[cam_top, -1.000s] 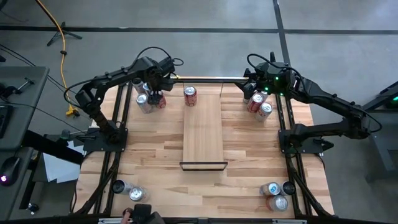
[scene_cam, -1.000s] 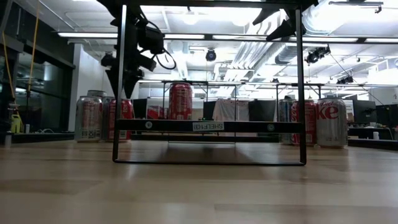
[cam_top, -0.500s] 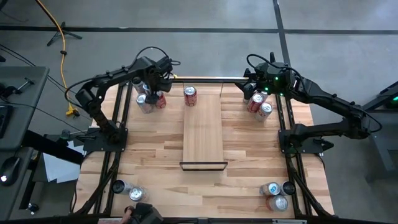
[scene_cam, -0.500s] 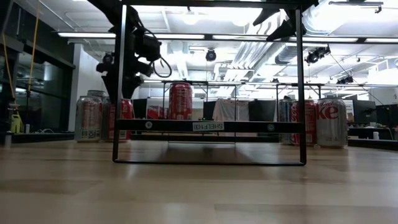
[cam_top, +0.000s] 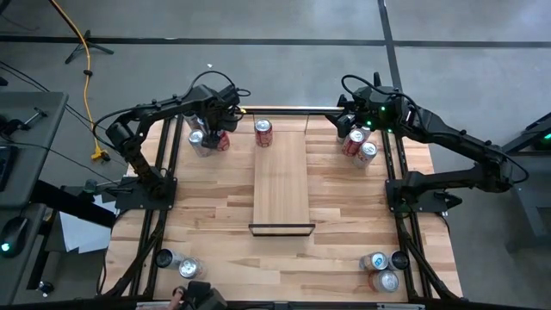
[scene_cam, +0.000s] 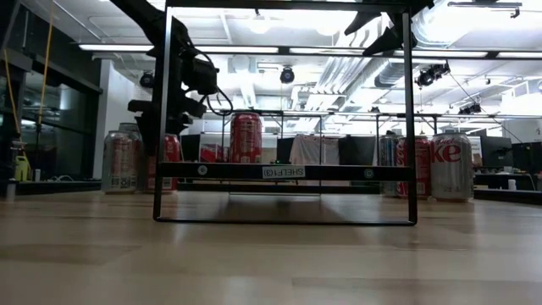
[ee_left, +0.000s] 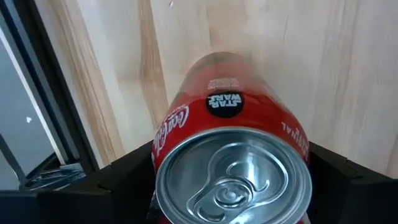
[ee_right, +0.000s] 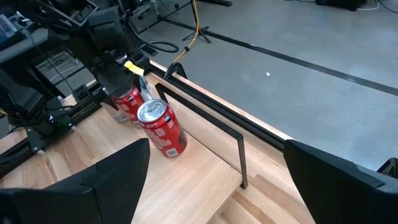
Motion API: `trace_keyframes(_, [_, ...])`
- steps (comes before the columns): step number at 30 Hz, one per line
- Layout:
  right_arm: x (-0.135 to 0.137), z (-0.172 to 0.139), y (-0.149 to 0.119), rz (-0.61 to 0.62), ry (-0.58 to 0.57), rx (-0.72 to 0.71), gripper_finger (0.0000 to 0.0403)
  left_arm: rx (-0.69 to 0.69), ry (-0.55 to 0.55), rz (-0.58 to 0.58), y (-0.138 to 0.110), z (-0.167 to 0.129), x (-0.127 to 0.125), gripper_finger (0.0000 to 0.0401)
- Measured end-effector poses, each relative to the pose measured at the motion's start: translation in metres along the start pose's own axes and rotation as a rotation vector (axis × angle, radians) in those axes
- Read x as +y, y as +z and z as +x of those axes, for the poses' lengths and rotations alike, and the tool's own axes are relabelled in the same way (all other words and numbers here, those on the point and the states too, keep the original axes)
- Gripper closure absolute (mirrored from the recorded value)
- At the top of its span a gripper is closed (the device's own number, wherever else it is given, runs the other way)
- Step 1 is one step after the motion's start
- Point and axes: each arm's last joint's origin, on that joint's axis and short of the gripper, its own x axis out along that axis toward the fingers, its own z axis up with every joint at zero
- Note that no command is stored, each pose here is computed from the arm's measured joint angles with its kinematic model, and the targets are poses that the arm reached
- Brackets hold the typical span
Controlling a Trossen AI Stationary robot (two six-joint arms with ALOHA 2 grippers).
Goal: Place canned beverage on shelf
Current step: Put the left red soda can on the shelf aligned with the other red soda can
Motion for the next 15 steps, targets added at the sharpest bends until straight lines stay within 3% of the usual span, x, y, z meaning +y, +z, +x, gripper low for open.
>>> trace_keyframes(7, [0.0, 0.0, 0.0, 0.004, -0.002, -0.001, 0.0046, -0.016, 0.015, -0.075, 0.003, -0.002, -0.001, 0.018])
trace_keyframes(11, [0.0, 0.0, 0.0, 0.004, -0.002, -0.001, 0.0046, -0.004, -0.002, -0.121, 0.004, -0.009, -0.007, 0.018])
trace_keyframes(15, [0.0, 0.0, 0.0, 0.003, -0.008, -0.003, 0.0046, 0.01, -0.023, -0.311, 0.007, -0.036, -0.008, 0.018])
